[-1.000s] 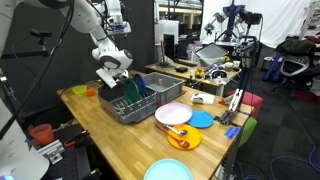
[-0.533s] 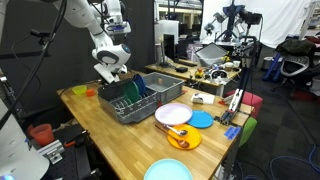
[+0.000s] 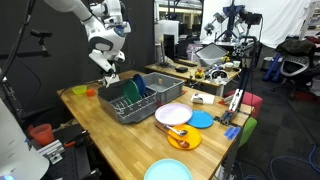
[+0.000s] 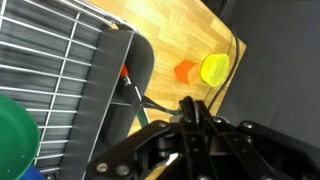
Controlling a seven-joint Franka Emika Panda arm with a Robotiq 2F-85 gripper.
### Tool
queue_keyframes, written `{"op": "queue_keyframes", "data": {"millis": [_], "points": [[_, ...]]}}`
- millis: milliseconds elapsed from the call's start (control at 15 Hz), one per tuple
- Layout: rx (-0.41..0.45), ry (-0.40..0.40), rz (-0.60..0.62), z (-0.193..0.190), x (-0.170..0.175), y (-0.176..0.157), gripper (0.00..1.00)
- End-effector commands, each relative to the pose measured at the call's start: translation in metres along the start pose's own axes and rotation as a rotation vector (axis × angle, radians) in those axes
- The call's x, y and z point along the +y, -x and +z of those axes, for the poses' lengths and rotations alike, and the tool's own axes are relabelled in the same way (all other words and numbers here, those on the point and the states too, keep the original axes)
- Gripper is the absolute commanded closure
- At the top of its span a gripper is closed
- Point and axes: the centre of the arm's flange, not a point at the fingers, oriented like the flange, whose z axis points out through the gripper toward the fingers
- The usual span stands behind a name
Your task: Remove the spoon from dish rack and put it on the blue plate
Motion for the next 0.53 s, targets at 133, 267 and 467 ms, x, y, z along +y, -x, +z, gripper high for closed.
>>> {"op": "queue_keyframes", "data": {"millis": [133, 267, 467], "points": [[0.16, 0.146, 0.011, -0.046, -0.015, 0.033, 0.98], [0.202, 0.206, 0.024, -0.06, -0.017, 0.044, 0.98], [0.289, 0.342, 0.029, -0.08, -0.018, 0.061, 0.98]]}}
